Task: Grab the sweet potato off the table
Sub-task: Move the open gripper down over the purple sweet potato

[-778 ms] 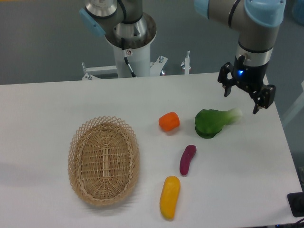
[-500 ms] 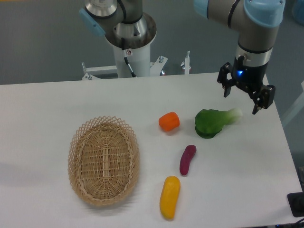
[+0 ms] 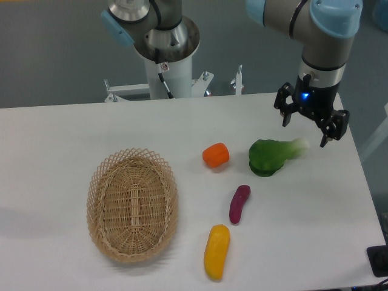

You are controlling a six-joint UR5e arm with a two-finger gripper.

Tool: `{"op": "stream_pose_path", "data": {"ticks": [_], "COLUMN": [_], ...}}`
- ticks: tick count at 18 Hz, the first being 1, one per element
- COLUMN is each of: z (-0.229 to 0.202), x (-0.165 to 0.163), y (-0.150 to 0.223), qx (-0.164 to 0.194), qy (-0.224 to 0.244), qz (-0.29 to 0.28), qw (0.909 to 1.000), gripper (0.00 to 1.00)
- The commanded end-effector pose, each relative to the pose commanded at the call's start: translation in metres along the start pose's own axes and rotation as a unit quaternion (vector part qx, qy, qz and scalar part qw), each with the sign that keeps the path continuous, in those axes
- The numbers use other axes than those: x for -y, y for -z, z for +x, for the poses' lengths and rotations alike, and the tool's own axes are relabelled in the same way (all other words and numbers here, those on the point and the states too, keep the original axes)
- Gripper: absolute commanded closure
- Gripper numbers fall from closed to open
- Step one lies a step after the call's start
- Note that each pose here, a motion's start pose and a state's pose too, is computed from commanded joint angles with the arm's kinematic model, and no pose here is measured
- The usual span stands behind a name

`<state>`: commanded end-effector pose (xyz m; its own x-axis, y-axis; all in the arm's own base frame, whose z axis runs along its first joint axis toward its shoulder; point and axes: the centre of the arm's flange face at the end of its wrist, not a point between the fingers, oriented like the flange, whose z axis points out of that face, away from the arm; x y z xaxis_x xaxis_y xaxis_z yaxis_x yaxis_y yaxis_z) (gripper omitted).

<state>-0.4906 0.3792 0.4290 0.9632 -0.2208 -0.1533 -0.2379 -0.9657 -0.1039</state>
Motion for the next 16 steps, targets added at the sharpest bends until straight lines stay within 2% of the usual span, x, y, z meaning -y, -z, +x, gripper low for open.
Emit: {"op": "stream_pose_path", "data": {"ticks": [5,7,11,16], "z": [0.017,0.025,0.046,0.056], "x": [0.034,0.036,0.037,0.045], "y": [-0.039,-0.060,-0.121,-0.169], "qx": [-0.030,-0.038,-0.017,-0.042], "qy": [0.061,0.061,0.046,0.037], "qz": [-0.008,-0.009,0.000,-0.008], "qw": [0.9976,0.9974,0.9988,0.9984], "gripper": [0.00,0.00,0.00,0.00]}}
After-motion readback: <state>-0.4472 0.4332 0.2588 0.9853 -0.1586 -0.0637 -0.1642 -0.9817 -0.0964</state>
